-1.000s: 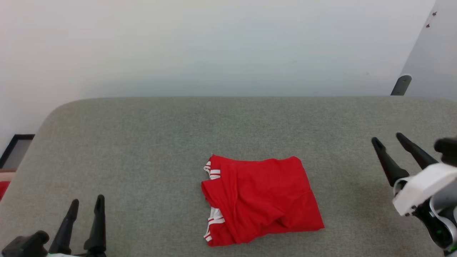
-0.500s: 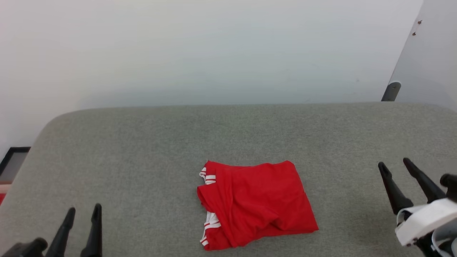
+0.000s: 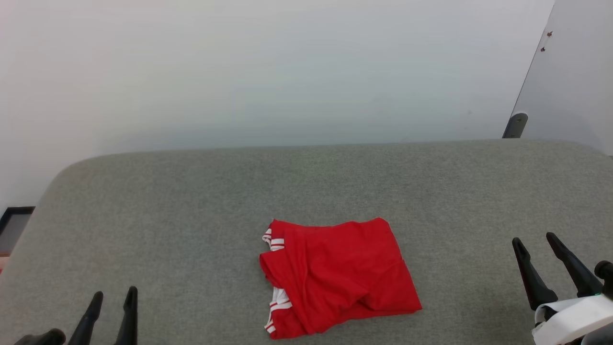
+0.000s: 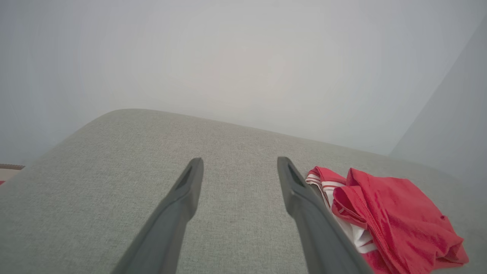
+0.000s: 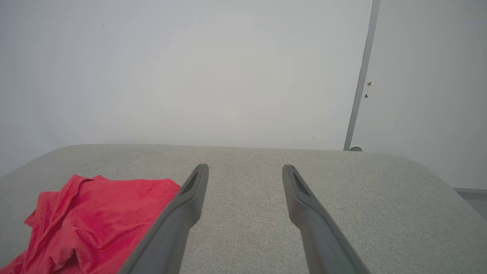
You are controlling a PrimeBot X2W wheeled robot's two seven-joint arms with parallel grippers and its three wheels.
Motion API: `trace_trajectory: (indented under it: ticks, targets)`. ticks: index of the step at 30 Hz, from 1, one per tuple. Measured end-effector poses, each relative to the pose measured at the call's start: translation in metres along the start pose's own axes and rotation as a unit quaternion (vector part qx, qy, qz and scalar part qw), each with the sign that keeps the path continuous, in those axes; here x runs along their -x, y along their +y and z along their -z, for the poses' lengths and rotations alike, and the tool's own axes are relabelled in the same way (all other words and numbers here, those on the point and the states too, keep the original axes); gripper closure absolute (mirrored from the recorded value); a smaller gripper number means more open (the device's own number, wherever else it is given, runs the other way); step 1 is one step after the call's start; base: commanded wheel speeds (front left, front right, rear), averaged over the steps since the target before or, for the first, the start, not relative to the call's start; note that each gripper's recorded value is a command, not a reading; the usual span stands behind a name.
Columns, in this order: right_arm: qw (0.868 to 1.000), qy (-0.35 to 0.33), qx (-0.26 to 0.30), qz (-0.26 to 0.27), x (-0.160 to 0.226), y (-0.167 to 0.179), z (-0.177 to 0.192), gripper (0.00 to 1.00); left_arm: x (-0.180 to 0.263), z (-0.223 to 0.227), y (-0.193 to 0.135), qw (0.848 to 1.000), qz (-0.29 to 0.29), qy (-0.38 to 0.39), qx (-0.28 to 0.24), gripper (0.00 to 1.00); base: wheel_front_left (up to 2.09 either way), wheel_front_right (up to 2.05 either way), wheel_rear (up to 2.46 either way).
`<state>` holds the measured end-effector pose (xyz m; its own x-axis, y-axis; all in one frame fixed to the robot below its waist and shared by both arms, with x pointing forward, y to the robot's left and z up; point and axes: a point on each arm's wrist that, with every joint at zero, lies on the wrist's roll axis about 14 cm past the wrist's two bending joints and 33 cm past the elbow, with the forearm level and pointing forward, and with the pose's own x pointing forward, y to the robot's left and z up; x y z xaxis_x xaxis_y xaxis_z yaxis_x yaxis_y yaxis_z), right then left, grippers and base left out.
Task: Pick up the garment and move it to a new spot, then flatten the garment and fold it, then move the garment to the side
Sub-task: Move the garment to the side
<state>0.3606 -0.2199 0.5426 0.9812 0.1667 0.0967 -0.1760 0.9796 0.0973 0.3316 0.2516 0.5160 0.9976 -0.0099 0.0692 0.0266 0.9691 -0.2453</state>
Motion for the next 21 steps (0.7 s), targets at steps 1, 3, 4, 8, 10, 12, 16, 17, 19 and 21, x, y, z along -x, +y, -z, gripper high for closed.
trace_trajectory:
  ticks: [1, 3, 4, 8, 10, 12, 16, 17, 19, 21]
  targets:
    - [1.0, 0.0, -0.001, 0.001, 0.001, -0.001, 0.0, 0.0, 0.0, 0.0, 0.0, 1.0, 0.0, 0.0, 0.0, 0.0, 0.0, 0.0, 0.0]
    - [1.0, 0.001, -0.001, 0.001, 0.001, 0.0, 0.001, 0.0, 0.0, 0.0, 0.0, 1.0, -0.001, 0.0, 0.001, 0.0, 0.0, 0.0, 0.0]
    - [1.0, 0.003, -0.002, 0.001, 0.001, 0.0, 0.002, 0.0, 0.0, 0.0, 0.001, 1.0, -0.002, 0.0, 0.001, 0.0, 0.0, 0.0, 0.0]
    - [1.0, 0.021, -0.002, -0.011, -0.002, 0.007, 0.009, 0.0, 0.0, -0.004, 0.004, 1.0, -0.008, -0.007, -0.001, 0.0, 0.0, 0.0, 0.0]
    - [0.999, 0.03, -0.003, -0.022, -0.007, 0.014, 0.012, 0.0, 0.001, -0.006, 0.008, 1.0, -0.016, -0.011, -0.005, 0.0, 0.0, 0.0, 0.0]
    - [0.999, 0.037, 0.0, -0.037, -0.013, 0.022, 0.012, 0.0, 0.004, -0.009, 0.014, 0.999, -0.027, -0.015, -0.006, 0.0, 0.0, 0.0, 0.0]
    - [0.995, 0.067, -0.002, -0.069, -0.027, 0.043, 0.02, 0.0, 0.012, -0.013, 0.024, 0.999, -0.047, -0.021, -0.008, 0.0, 0.0, 0.0, 0.0]
    - [0.994, 0.077, 0.0, -0.078, -0.031, 0.048, 0.023, 0.0, 0.015, -0.013, 0.027, 0.998, -0.052, -0.022, -0.008, 0.0, 0.0, 0.0, 0.0]
    - [0.991, 0.097, 0.004, -0.091, -0.038, 0.055, 0.03, 0.0, 0.021, -0.014, 0.032, 0.998, -0.063, -0.024, -0.008, 0.0, 0.0, 0.0, 0.0]
    - [0.988, 0.118, 0.006, -0.102, -0.044, 0.062, 0.037, 0.0, 0.028, -0.013, 0.036, 0.997, -0.072, -0.023, -0.007, 0.0, 0.0, 0.0, 0.0]
